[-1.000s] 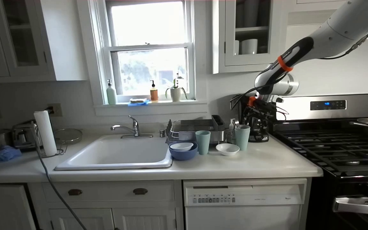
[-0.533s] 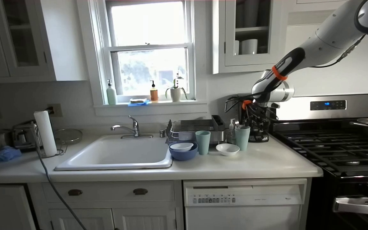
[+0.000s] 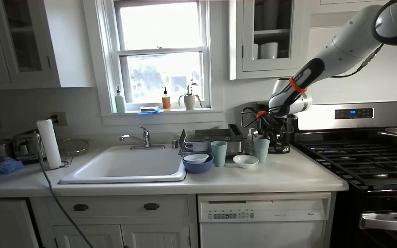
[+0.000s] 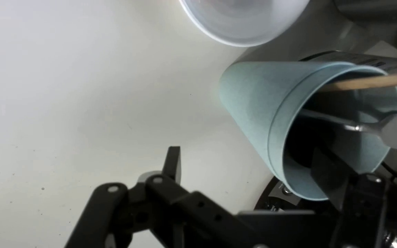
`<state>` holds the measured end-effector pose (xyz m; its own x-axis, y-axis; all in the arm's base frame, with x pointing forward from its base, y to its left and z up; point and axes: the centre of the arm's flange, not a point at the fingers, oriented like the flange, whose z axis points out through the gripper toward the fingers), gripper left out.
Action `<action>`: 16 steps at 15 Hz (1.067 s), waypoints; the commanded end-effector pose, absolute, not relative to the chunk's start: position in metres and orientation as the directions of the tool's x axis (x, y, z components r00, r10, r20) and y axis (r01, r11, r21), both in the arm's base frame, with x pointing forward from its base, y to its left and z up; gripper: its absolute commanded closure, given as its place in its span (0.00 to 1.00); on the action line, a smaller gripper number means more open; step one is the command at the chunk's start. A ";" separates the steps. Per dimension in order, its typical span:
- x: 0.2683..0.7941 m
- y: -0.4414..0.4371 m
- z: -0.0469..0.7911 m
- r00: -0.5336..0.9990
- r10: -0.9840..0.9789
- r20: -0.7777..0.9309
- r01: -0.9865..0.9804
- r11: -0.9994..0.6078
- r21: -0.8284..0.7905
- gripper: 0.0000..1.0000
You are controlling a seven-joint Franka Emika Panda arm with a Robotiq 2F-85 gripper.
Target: Pick up the two stacked cups and put them in the white bowl
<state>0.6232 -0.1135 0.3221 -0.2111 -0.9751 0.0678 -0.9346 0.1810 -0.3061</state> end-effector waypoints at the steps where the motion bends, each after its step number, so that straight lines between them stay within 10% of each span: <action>1: 0.633 -0.105 0.327 -0.207 -0.974 0.096 -0.939 0.170 -0.300 0.29; 10: 0.630 -0.097 0.324 -0.133 -0.982 0.136 -0.951 0.088 -0.297 0.91; 16: 0.611 -0.092 0.347 -0.055 -0.990 0.131 -0.949 0.011 -0.314 0.95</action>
